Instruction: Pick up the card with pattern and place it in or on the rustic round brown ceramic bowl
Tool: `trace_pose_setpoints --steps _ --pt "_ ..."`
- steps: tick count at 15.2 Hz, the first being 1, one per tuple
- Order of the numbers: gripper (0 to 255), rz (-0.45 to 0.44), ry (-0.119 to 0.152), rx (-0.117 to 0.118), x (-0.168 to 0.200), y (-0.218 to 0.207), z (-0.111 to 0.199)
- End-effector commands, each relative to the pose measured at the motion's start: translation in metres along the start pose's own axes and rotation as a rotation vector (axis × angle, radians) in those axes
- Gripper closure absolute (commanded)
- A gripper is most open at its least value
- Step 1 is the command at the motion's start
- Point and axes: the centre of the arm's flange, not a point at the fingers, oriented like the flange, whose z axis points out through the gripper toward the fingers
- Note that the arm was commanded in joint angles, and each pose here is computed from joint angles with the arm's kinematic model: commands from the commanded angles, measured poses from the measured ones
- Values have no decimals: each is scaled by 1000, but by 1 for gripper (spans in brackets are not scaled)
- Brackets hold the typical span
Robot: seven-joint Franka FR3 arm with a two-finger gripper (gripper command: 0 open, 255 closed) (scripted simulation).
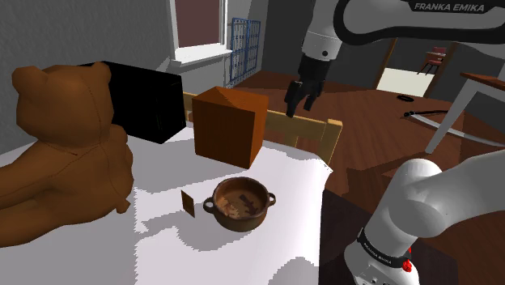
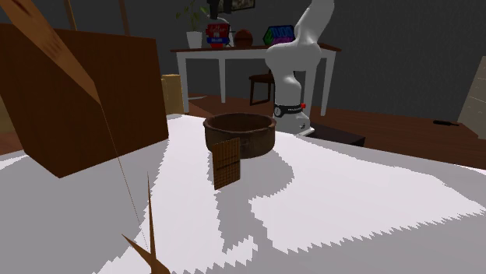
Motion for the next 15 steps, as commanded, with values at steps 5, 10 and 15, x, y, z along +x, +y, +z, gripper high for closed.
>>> trace_pose_setpoints --steps 5,10,15 --pt "0 166 -51 41 6 -33 35" --pt "0 374 -116 92 19 -74 77" --pt "0 583 -180 143 37 -114 118"
